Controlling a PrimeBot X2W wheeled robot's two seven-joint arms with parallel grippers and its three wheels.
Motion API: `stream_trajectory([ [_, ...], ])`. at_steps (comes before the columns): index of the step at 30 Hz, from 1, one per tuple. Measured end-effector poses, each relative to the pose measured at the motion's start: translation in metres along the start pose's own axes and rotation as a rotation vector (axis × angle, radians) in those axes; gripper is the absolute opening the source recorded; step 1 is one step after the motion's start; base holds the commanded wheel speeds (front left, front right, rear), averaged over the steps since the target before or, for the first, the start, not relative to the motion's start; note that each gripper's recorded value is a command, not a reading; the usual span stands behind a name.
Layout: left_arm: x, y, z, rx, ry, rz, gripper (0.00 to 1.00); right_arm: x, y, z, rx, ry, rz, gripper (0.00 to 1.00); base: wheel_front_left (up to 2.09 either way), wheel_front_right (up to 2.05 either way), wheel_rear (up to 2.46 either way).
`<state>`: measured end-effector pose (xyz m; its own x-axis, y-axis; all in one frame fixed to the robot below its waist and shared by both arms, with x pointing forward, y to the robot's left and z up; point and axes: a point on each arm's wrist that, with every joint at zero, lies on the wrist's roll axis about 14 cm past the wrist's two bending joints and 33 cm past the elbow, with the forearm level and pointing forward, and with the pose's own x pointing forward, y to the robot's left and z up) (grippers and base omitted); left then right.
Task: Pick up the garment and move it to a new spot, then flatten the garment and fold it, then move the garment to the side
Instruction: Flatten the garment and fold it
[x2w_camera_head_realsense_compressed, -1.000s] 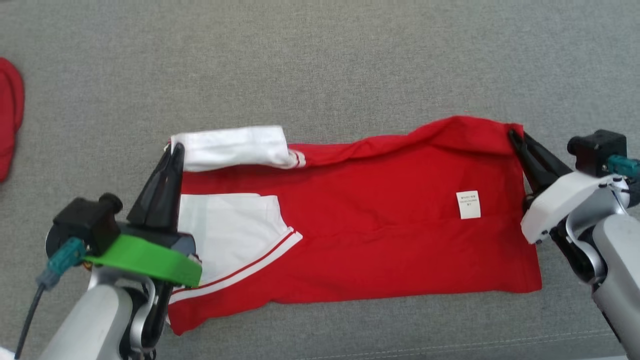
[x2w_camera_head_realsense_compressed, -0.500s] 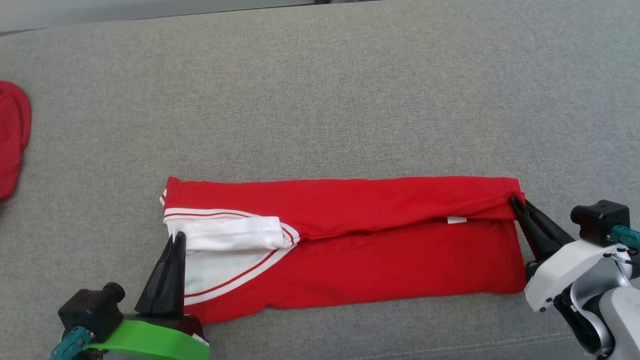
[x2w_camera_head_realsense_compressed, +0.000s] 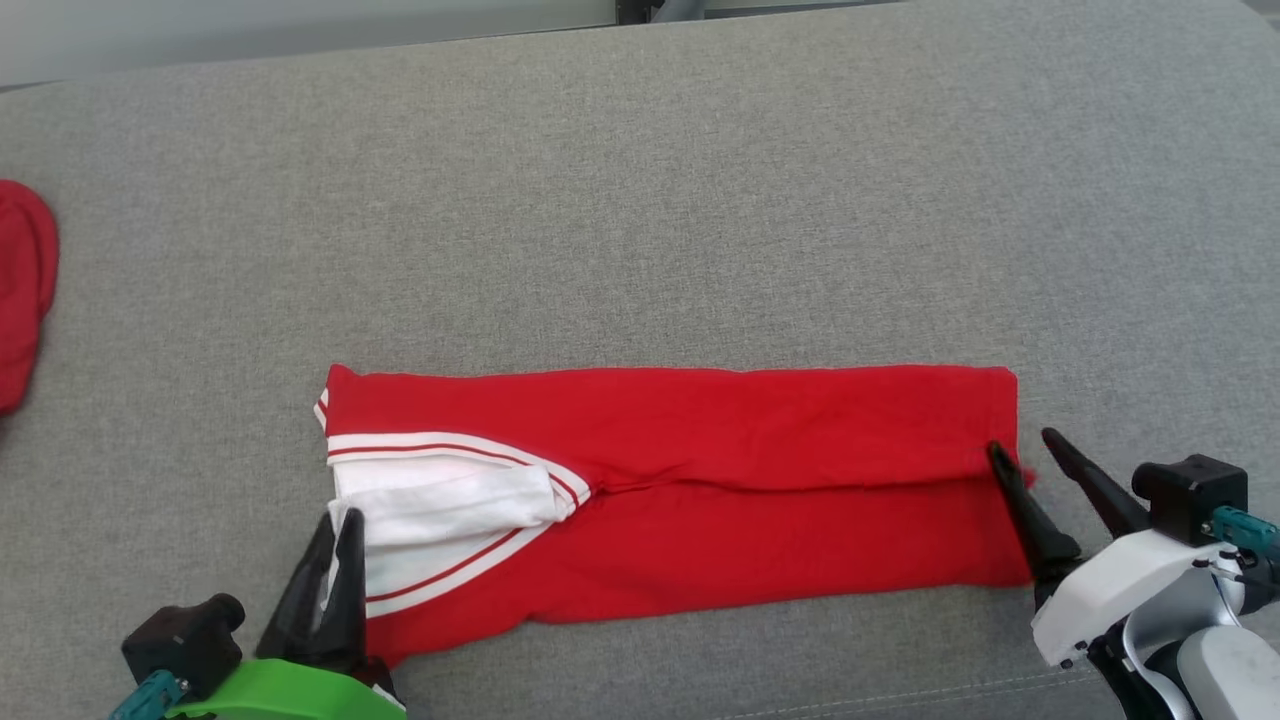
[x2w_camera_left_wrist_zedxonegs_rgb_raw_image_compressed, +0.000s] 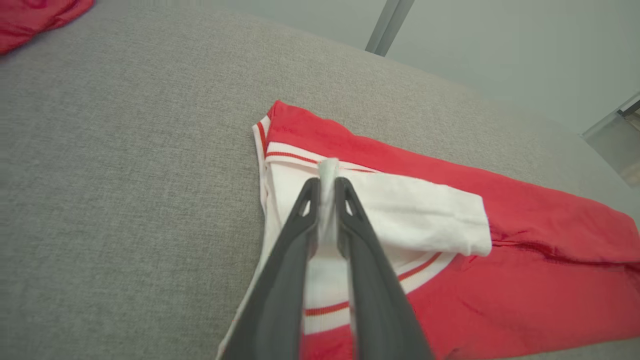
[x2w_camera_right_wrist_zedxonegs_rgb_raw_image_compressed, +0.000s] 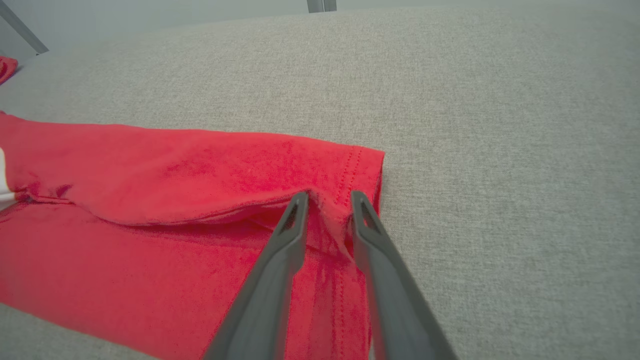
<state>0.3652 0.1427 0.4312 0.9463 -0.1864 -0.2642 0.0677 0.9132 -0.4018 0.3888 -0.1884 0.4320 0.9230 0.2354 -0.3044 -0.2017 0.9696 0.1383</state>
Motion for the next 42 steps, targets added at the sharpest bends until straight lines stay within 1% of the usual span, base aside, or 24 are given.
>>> stream_trajectory([
  [6,0.002,0.004,0.023,0.004,-0.087,0.014,1.0,-0.014,-0.009,0.006,0.015,-0.048,-0.052,1.0,0.0,0.0,0.0],
  [14,0.004,-0.019,0.055,0.03,-0.199,-0.047,1.0,-0.031,-0.022,0.024,0.026,-0.125,-0.124,1.0,0.0,0.0,0.0],
  [21,0.0,-0.032,0.071,0.055,-0.266,-0.066,1.0,-0.04,-0.029,0.032,0.051,-0.169,-0.177,1.0,0.0,0.0,0.0],
  [24,-0.003,-0.035,0.075,0.059,-0.289,-0.065,1.0,-0.042,-0.03,0.03,0.057,-0.162,-0.191,1.0,0.0,0.0,0.0],
  [31,-0.013,-0.035,0.077,0.074,-0.308,-0.051,1.0,-0.036,-0.022,0.01,0.079,-0.089,-0.187,1.0,0.0,0.0,0.0],
  [36,-0.021,-0.03,0.077,0.074,-0.316,-0.032,1.0,-0.025,-0.023,-0.004,0.091,-0.022,-0.194,1.0,0.0,0.0,0.0],
  [42,-0.029,-0.026,0.077,0.073,-0.324,-0.015,1.0,-0.005,-0.018,-0.01,0.095,0.038,-0.181,1.0,0.0,0.0,0.0],
])
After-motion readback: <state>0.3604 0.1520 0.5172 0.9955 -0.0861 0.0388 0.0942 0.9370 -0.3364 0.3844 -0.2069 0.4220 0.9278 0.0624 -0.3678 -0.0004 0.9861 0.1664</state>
